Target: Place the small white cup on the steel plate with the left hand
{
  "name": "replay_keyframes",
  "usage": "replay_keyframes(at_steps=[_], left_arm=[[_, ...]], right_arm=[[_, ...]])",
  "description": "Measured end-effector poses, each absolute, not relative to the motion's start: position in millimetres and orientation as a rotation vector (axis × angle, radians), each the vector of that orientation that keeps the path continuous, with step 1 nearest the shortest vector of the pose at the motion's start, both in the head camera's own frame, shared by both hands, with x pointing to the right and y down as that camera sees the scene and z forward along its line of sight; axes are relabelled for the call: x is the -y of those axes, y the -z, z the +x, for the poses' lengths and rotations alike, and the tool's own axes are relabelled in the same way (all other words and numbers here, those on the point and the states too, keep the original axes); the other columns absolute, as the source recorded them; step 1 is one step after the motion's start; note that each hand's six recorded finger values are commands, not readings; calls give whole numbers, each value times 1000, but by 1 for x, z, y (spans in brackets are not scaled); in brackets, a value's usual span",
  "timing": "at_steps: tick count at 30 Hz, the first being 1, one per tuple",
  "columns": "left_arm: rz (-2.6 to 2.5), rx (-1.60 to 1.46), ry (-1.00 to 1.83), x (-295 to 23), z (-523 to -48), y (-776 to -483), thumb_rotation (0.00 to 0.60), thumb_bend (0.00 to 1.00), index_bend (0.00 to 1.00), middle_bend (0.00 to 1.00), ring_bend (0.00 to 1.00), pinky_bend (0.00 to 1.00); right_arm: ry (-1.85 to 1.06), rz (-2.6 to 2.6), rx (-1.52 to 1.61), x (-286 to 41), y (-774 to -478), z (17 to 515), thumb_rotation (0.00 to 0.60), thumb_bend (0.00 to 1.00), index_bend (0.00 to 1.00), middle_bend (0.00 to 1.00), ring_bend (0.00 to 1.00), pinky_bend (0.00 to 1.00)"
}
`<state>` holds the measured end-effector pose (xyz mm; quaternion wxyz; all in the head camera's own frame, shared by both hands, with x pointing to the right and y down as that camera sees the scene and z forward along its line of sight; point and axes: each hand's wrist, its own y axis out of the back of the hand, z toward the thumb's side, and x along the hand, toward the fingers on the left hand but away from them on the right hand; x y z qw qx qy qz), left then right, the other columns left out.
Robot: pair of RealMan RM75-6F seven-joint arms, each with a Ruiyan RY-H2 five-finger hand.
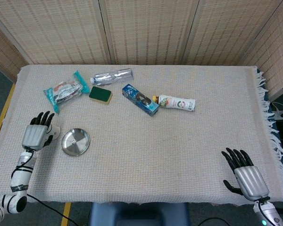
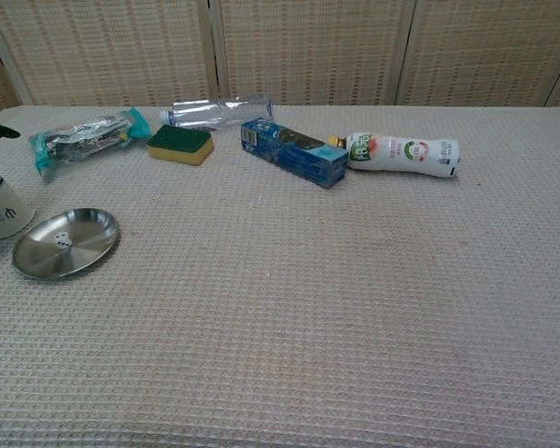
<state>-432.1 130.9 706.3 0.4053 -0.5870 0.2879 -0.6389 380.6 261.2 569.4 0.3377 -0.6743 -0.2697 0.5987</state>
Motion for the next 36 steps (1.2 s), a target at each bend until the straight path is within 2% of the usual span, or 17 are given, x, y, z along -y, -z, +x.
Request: replay_keyframes(at_steps=[4,11,19,29,36], left_arm=[[-1437,-709,1646,-130,-442,-711,600,372,243,189,143,446],[-1394,-681,1667,-130,-448,-716,600,373,306,290,217,494],[-1365,-691,1630,-128,-444,-714,600,386,432,467,410,626],[-1372,-739,1541,-133,-430,-694,600,421,477,560,494,668],[-1548,-772,1413,-152,-389,-667,600,422,472,582,519,694]], right_arm=[[-1569,-1760,701,-261,-571,381,527,190,0,0,0,0],[-1573,-1762,700,-261,-570,381,526,189,0,0,0,0],[-1577,-1766,696,-262,-571,380,527,190,0,0,0,0],[-1574,-1769,691,-263,-571,379,527,189,0,0,0,0],[-1562,-1777,682,-263,-571,377,527,190,0,0,0,0]])
